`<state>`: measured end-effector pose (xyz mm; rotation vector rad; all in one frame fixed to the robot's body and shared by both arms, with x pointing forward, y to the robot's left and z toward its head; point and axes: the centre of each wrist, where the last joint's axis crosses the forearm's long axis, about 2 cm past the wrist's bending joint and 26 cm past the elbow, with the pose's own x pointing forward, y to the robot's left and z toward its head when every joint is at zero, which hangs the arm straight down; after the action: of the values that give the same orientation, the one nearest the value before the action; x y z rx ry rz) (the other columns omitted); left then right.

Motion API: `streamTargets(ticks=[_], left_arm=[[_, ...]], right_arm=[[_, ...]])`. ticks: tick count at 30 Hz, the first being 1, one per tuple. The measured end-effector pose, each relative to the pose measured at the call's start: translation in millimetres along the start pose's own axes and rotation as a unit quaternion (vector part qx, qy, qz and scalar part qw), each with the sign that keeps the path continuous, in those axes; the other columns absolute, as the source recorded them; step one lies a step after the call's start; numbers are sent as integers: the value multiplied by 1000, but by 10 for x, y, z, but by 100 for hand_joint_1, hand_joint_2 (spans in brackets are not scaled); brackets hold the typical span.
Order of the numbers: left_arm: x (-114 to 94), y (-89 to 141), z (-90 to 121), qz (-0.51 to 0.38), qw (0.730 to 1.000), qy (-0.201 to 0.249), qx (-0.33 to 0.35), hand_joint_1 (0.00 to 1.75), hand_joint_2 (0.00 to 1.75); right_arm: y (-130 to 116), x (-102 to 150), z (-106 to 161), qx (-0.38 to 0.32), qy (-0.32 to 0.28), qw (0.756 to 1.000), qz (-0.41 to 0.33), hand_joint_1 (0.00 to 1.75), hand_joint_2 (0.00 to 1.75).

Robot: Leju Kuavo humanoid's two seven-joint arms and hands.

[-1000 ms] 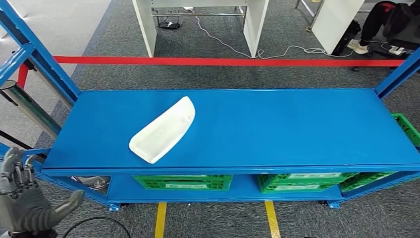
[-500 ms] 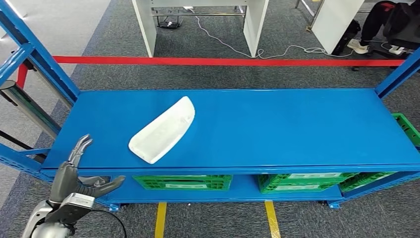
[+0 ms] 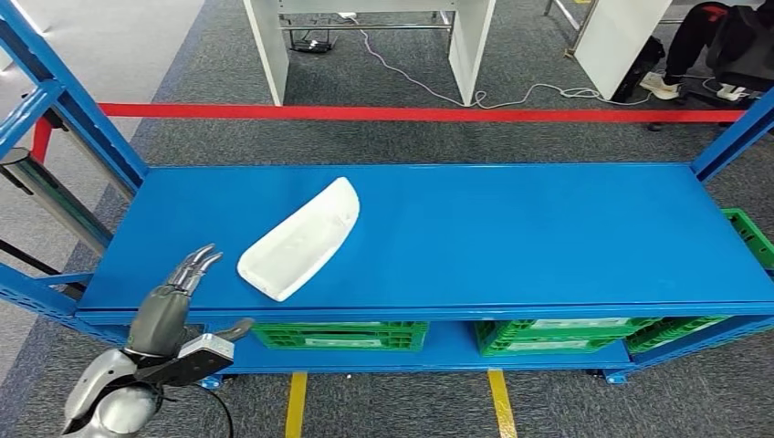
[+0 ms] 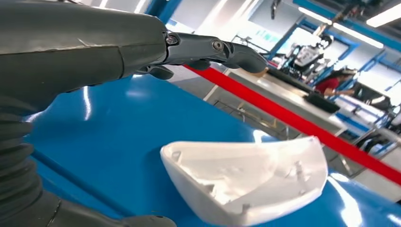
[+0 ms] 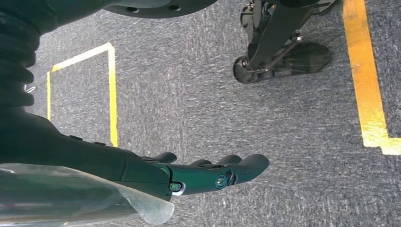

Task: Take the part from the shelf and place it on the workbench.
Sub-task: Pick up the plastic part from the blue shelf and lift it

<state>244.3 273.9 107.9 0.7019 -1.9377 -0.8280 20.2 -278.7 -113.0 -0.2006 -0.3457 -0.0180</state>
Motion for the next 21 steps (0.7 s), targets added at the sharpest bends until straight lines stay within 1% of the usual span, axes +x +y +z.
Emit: streamTargets(ticks=[6,14,18,21], left_arm=[[44,-71,-114,-26,999,3,-31,0,175],[68,-93,-140,-37,999,6,-39,0,175],[224,-199,-286,-42,996,-5,-73,0,175],[331,-261,-338,-33,995,-14,-89,0,175]], right_arm=[[-5,0,-1,2,1,1000,1,0,175],[-5,0,-2,2,2,1000,1,0,175],[-5,1,-2,2,4,1000,4,0,175],[-5,1,-2,3,5,1000,7,0,175]])
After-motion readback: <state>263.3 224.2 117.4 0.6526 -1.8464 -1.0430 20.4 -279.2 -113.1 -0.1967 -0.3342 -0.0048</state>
